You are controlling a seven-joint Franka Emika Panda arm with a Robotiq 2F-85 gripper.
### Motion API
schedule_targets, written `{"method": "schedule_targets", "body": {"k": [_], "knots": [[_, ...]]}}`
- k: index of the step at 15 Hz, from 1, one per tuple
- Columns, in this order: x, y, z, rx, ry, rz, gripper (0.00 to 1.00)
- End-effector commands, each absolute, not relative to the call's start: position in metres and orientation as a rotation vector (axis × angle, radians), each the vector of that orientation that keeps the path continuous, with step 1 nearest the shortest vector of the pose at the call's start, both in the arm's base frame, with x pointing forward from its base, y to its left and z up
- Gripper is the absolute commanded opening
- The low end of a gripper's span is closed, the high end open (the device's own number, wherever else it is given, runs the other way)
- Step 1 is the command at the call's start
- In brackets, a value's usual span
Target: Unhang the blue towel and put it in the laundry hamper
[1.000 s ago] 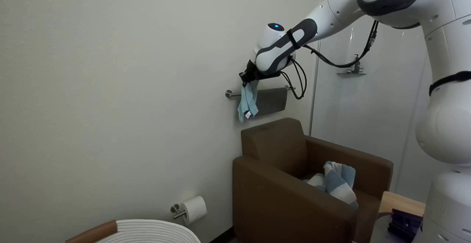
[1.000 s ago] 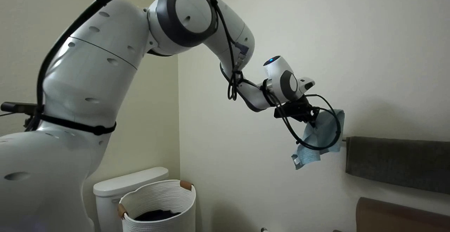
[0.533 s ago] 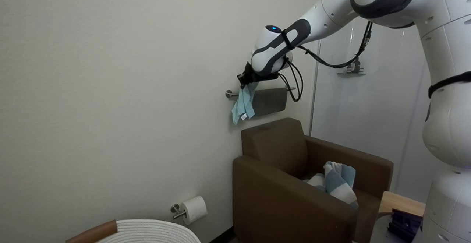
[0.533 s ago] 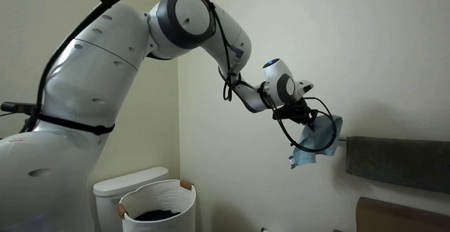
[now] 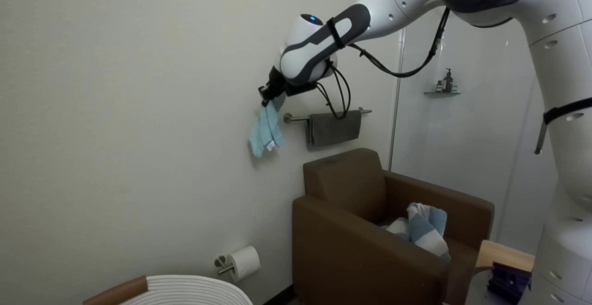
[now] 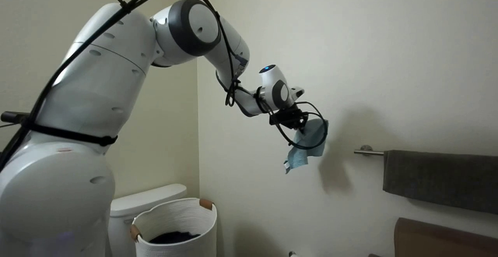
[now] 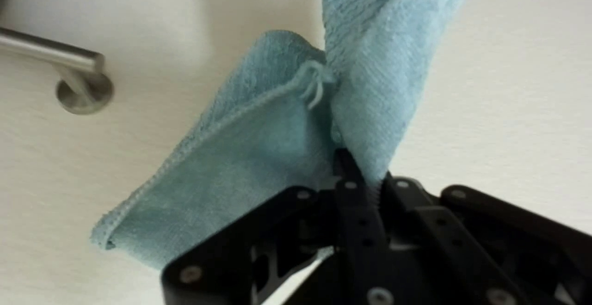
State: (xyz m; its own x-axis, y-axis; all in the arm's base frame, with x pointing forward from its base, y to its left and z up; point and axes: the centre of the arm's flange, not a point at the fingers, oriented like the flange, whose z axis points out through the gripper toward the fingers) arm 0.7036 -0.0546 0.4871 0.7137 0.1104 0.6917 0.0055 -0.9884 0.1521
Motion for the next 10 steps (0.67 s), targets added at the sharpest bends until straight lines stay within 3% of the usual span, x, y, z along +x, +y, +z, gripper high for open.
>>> {"method": "schedule_targets", "body": {"k": [1, 5, 10], "knots": [[0.699, 0.011, 0.517, 2.749, 0.276, 1.072, 0.08], [0.680, 0.065, 0.518, 2.708, 0.479, 1.025, 0.06], [0.693, 0.072, 0.514, 2.739, 0.433, 1.055, 0.07]]}}
